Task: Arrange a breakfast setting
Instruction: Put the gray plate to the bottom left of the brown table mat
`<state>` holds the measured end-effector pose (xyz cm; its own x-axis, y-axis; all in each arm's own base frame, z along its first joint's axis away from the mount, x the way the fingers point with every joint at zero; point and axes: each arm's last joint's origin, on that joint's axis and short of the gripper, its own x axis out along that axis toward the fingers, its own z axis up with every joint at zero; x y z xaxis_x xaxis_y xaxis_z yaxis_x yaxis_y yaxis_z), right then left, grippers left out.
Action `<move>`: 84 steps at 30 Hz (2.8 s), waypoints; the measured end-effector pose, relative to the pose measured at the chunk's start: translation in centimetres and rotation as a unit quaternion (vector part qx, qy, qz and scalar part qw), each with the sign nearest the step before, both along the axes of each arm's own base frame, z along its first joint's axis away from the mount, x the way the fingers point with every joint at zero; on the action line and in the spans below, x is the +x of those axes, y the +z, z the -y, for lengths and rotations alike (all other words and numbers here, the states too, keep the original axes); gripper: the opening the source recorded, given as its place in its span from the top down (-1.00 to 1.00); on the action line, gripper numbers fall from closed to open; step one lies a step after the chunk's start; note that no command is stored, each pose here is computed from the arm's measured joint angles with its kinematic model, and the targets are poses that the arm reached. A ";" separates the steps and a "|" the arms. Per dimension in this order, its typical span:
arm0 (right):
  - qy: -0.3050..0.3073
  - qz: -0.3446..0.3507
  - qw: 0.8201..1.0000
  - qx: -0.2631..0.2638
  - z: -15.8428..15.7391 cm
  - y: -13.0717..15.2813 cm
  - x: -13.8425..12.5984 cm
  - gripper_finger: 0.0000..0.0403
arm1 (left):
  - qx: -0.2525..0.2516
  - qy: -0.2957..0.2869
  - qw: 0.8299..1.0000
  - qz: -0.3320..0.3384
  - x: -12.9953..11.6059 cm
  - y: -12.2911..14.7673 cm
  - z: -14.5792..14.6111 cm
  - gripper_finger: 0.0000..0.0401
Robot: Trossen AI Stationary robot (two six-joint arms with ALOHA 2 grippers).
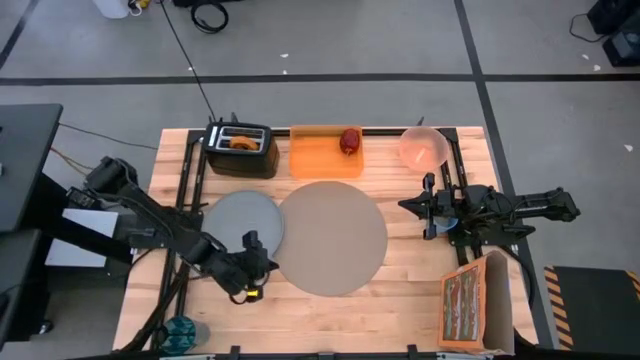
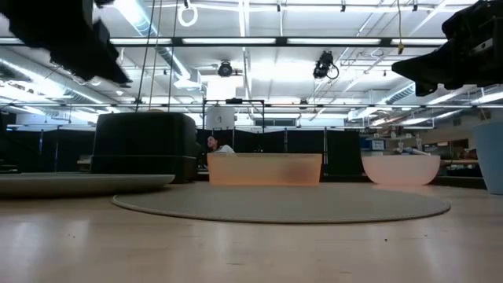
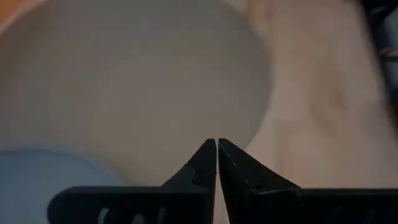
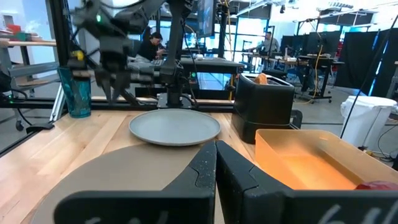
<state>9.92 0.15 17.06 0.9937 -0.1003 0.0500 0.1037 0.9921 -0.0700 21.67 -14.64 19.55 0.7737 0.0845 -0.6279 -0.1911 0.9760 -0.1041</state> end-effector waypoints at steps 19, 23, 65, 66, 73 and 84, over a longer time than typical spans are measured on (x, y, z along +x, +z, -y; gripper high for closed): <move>0.000 0.000 1.000 0.000 0.0 0.0 0.0 0.95 | 0.054 0.034 0.987 -0.150 -0.3 0.0 -1.5 0.03; 0.000 0.000 1.000 0.000 0.0 0.0 0.0 0.95 | 0.062 0.002 0.986 -0.155 -1.6 -1.0 -0.3 0.04; 0.000 0.000 1.000 0.000 0.0 0.0 0.0 0.95 | 0.028 -0.024 0.990 -0.134 -4.2 -6.6 -0.3 0.87; 0.000 0.000 1.000 0.000 0.0 0.0 0.0 0.95 | 0.027 -0.029 0.990 -0.135 -4.1 -6.3 -0.1 0.87; 0.000 0.000 1.000 0.000 0.0 0.0 0.0 0.95 | 0.060 -0.034 0.984 -0.161 -3.5 -4.2 0.5 0.89; 0.000 0.000 1.000 0.000 0.0 0.0 0.0 0.95 | 0.121 -0.075 0.975 -0.170 -2.2 0.3 1.7 0.93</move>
